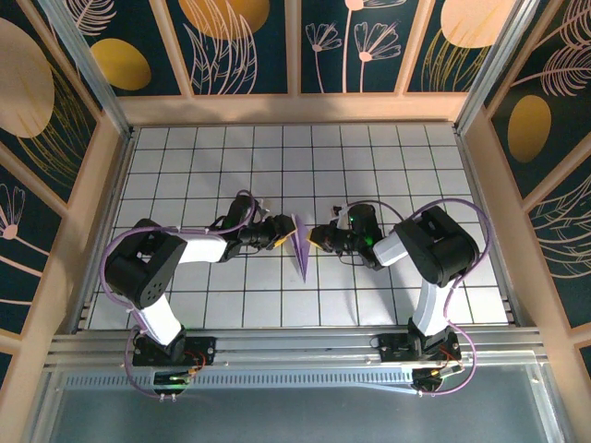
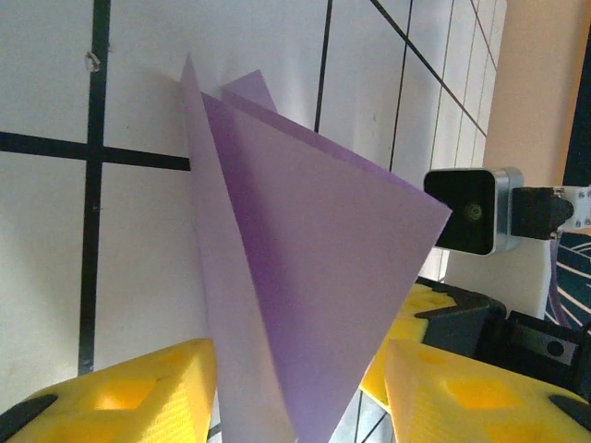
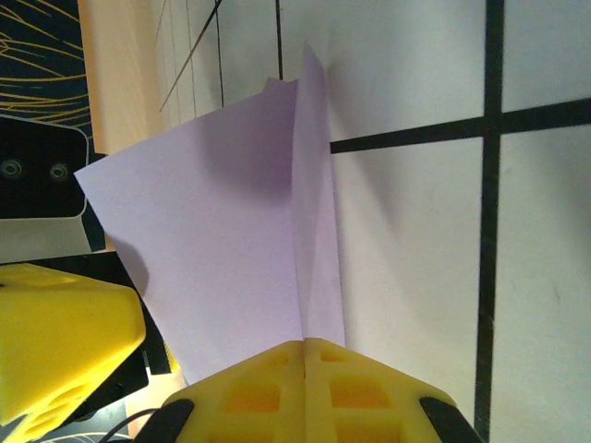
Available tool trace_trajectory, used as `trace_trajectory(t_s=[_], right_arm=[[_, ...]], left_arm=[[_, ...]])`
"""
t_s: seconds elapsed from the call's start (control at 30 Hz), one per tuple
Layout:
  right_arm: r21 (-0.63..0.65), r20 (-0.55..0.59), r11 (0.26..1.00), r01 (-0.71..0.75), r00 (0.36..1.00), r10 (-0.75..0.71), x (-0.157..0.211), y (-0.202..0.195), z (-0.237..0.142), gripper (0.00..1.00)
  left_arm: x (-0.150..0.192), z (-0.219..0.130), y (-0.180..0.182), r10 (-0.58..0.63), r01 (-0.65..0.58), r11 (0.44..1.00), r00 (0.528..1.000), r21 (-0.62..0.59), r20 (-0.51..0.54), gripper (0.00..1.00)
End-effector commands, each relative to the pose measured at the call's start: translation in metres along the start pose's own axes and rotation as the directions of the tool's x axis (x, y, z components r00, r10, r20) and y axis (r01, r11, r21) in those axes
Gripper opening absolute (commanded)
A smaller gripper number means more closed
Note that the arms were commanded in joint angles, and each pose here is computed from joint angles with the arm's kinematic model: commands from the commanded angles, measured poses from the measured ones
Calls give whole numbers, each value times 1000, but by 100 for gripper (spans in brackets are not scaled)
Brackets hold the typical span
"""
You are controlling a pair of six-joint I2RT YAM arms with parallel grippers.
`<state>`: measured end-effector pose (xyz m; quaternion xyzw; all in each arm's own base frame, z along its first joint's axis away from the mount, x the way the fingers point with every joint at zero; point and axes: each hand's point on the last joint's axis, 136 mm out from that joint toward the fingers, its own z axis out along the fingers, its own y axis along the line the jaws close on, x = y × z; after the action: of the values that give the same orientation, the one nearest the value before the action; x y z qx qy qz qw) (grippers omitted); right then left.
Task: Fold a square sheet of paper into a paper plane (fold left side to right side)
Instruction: Place the paper plane at the center of the table.
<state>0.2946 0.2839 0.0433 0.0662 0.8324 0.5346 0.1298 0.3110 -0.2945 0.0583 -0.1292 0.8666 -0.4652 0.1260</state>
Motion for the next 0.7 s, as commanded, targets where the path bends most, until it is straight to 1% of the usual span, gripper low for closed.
trace_trajectory(t_s=[0.0,0.17,0.3,0.4,0.5,0.67], right_arm=[[0,9,999,45,999,-45,-3,9,1,0],[14,8,999,30,1000,-30,-2,4,2,0],[62,10,998,-2,1000,1,0,-11,2,0],[60,25,998,-2,1000,1,-2,-11,-3,0],[61,31,996,63,997,-65,-8,5,-8,0],[118,50,982,146,987,-153,-17,18,-18,0]], left_arm=[[2,5,7,8,-9,999,1000,-38,-12,49],[2,4,8,9,-10,999,1000,-44,-8,49],[0,-1,-2,21,-21,1000,1000,-12,5,52],[-5,-15,-18,57,-58,998,997,9,52,54],[-11,-29,-23,87,-86,996,991,-20,104,57],[-15,-43,-19,92,-81,994,984,-76,153,58]])
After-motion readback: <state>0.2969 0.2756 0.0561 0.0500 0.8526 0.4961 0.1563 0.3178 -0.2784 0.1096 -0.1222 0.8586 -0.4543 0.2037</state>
